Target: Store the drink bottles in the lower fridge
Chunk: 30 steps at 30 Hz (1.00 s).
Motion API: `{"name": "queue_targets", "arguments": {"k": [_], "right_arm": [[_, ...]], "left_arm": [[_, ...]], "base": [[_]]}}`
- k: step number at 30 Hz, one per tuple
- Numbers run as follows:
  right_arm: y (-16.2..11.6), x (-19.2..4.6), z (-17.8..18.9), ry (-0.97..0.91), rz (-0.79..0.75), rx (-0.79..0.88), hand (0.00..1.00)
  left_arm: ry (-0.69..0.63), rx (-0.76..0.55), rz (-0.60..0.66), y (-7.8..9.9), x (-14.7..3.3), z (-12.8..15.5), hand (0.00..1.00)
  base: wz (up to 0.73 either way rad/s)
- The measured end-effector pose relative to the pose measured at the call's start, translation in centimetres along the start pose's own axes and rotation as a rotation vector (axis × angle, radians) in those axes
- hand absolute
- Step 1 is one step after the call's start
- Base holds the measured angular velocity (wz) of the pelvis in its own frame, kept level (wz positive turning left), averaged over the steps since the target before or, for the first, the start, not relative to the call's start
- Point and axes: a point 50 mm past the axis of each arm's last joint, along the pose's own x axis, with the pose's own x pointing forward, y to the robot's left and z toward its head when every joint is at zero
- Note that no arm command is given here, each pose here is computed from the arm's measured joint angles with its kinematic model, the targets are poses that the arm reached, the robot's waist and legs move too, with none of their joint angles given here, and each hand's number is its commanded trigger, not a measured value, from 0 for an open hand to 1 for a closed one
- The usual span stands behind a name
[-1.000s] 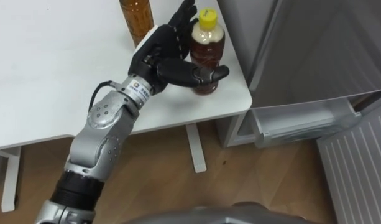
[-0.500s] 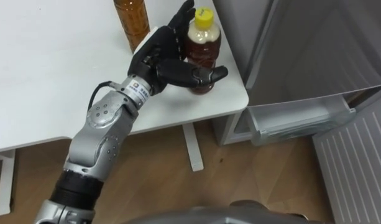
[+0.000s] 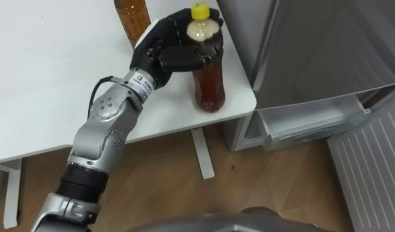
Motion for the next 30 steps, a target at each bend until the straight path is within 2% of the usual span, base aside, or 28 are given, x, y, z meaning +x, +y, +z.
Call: {"name": "queue_targets", "arguments": {"k": [16,22,26,30], "right_arm": [[-0.2,0.0,0.9,-0.026,-0.005,0.008,0.0],[-0.5,-0.1,1.6,-0.041,-0.019,0.013,0.0],[-0.6,-0.1,1.6,-0.044,-0.021,0.012,0.0],[-0.9,-0.2,1.6,-0.044,-0.028,0.002,0.0]], "left_arm": [[0.016,0.004,-0.024,-0.5,0.3,-0.2,1.0],[-0.02,0.017,-0.046,-1.0,0.4,0.7,1.0],[-0.108,0.037,-0.097,-2.2,0.3,2.8,1.0],[-0.149,0.039,-0.14,-2.9,0.3,3.5,1.0]], "base": [[0.0],[-0.01],[0.0],[0.0]]}}
